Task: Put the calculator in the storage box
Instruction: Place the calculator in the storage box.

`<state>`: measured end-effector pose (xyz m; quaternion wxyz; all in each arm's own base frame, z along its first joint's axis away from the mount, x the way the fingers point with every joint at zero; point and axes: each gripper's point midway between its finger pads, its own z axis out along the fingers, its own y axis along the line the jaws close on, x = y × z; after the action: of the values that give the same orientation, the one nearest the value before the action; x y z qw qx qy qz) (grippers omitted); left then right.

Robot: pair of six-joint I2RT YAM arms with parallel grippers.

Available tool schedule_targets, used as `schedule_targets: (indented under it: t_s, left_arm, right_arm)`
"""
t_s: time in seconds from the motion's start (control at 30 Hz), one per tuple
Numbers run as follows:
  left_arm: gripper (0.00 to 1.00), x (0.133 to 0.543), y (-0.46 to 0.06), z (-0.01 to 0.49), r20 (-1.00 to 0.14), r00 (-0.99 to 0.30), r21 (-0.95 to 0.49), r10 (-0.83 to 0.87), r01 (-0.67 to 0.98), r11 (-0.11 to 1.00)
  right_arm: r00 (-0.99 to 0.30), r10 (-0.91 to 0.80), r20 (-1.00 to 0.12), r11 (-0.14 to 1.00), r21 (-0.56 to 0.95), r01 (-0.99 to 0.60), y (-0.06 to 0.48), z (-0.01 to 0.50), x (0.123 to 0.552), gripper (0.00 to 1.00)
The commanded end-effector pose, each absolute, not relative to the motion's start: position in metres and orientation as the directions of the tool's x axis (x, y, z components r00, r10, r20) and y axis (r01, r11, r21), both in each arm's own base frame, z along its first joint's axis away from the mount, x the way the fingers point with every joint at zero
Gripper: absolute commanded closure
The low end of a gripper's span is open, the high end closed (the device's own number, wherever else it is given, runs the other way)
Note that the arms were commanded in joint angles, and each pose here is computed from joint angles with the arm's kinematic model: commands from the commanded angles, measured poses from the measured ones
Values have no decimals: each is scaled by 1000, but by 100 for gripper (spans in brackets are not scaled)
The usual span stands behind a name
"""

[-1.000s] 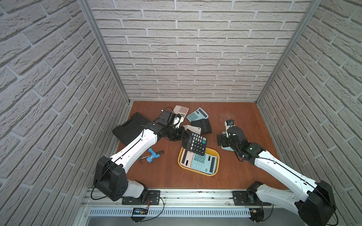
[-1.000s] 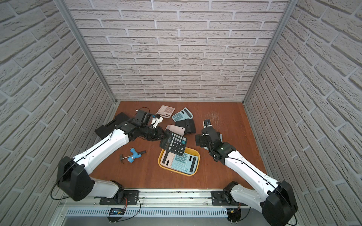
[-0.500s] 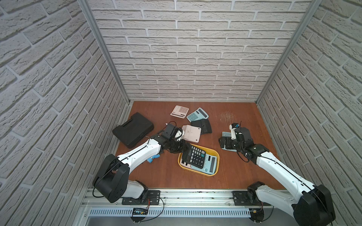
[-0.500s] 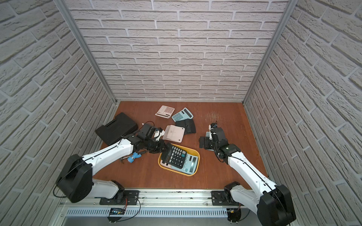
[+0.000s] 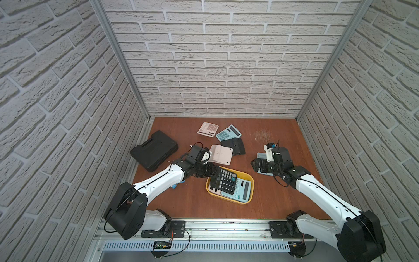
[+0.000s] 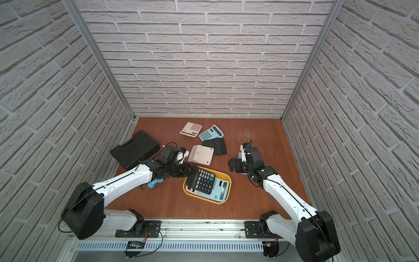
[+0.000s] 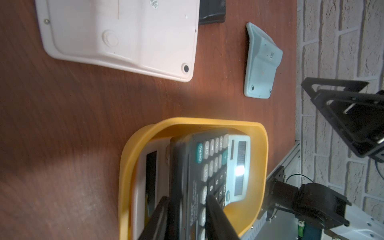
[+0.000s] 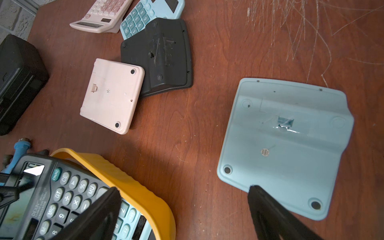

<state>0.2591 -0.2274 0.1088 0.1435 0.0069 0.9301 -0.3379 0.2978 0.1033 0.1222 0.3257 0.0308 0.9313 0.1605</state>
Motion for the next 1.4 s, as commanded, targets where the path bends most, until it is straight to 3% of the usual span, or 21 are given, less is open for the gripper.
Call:
schedule_targets:
  t_s: [0.0,0.27,0.6,0.77,0.97,1.13,1.37]
  left_arm:
    - [59,258,-224,112,-303,-951,-604,-68,136,785]
    - [44,254,-204,121,-348,-934,-528,-75,129,839]
    - [2,255,-181,127,-403,-909,-466,-110,100,879]
    - [2,264,-177,125,-428,-893,-468,-138,88,879]
    - [2,273,-174,124,-438,-883,-487,-172,72,870]
    - [2,290,-185,142,-472,-870,-469,-142,112,876]
    - [2,331,-231,170,-517,-854,-458,-65,211,864]
  right_arm:
    - [-780,186,-597,931,362,-55,109,124,302,1]
    - [-803,198,-562,905,420,-70,119,126,296,1]
    - [-868,148,-474,862,492,-122,136,118,273,0]
    - [-885,132,-446,847,514,-132,142,114,268,0]
    - [-885,179,-430,891,452,-40,123,103,273,0]
    - [-861,291,-418,882,467,72,95,102,285,0]
    - [-772,517,-370,780,575,247,42,103,303,1]
